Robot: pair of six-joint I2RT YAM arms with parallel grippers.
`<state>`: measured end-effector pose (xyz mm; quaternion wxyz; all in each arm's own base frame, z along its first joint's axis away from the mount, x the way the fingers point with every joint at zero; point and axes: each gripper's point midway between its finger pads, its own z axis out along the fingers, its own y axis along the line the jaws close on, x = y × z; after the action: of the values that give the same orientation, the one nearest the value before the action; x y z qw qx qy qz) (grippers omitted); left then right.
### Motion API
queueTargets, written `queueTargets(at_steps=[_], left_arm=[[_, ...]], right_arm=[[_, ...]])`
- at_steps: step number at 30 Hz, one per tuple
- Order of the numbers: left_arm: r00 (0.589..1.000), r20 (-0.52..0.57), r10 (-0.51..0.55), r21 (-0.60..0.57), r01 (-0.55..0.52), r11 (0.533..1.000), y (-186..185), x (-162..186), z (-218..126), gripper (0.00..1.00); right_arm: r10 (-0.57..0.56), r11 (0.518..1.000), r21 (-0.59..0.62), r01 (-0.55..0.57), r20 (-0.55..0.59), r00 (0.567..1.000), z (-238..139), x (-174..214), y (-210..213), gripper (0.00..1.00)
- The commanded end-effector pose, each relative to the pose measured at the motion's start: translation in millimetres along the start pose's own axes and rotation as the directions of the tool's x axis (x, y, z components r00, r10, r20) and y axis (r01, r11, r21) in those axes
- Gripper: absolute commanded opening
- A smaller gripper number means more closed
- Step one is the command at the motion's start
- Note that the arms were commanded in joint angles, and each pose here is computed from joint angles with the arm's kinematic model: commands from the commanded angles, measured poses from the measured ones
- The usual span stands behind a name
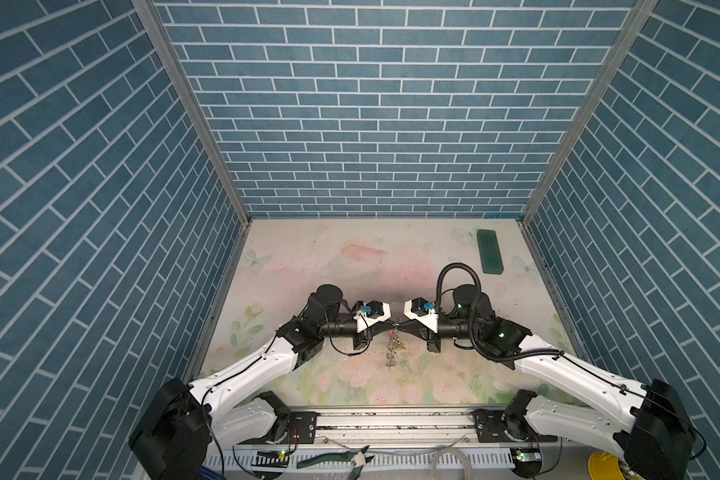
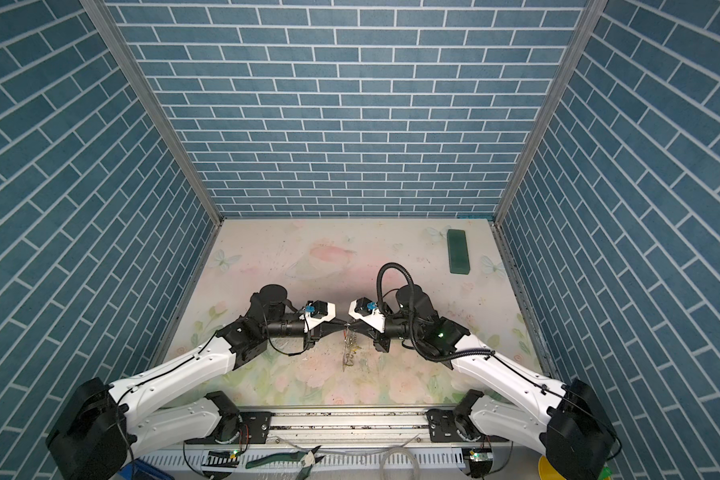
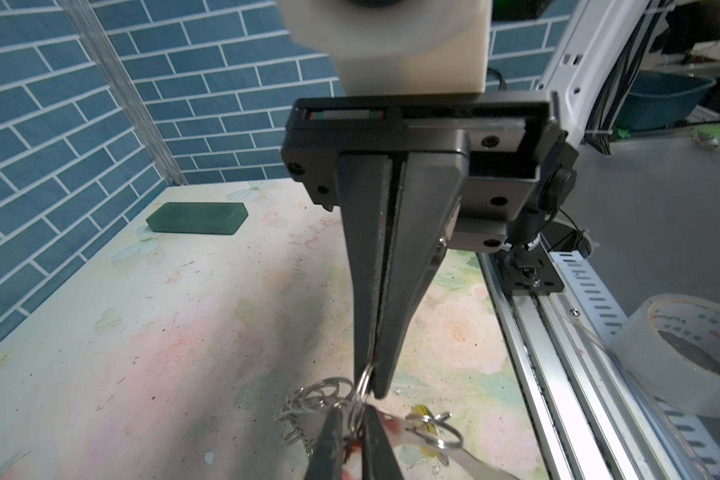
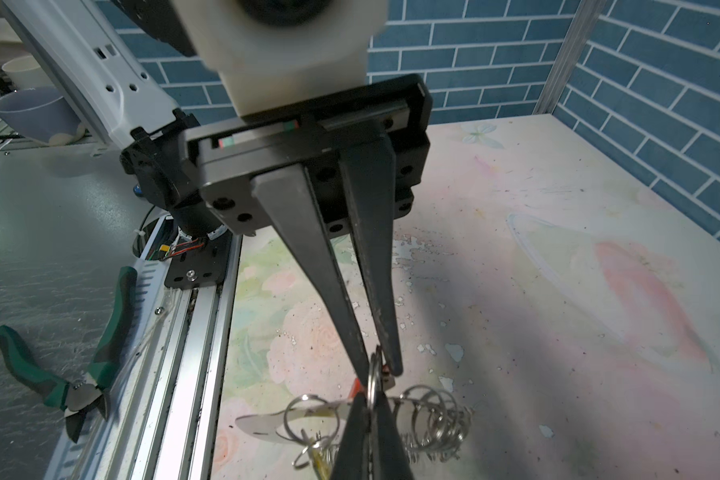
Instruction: Put the keys on the keyring
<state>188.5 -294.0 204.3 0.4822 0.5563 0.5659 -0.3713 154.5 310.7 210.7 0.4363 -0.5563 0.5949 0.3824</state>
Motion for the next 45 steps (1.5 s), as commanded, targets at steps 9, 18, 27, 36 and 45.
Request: queueTargets(at_steps=[9, 18, 27, 36, 45], left_arm=[[0.992, 0.125, 0.015, 0.036, -0.02, 0.999, -6, -21, -8, 0.2], [0.994, 0.114, 0.005, 0.062, -0.012, 0.998, -8, -18, -6, 0.16], [0.993, 0.115, 0.008, 0.054, -0.014, 0.998, -7, -19, -6, 0.02], [0.996, -0.012, 0.087, -0.006, -0.087, 0.996, -3, -2, -2, 0.0], [0.994, -0.059, 0.092, 0.029, -0.09, 0.995, -9, 0, 4, 0.0]], right_arm=[[-0.066, 0.998, 0.003, 0.068, 0.282, 0.957, -9, -32, 10, 0.0], [-0.099, 0.995, 0.017, 0.099, 0.353, 0.93, -10, -35, 11, 0.0], [-0.093, 0.996, 0.026, 0.09, 0.311, 0.946, -2, -23, 6, 0.0], [-0.092, 0.992, 0.094, 0.089, 0.028, 0.995, -5, 0, -10, 0.25], [-0.093, 0.995, 0.018, 0.094, -0.049, 0.994, 1, -7, 2, 0.23]])
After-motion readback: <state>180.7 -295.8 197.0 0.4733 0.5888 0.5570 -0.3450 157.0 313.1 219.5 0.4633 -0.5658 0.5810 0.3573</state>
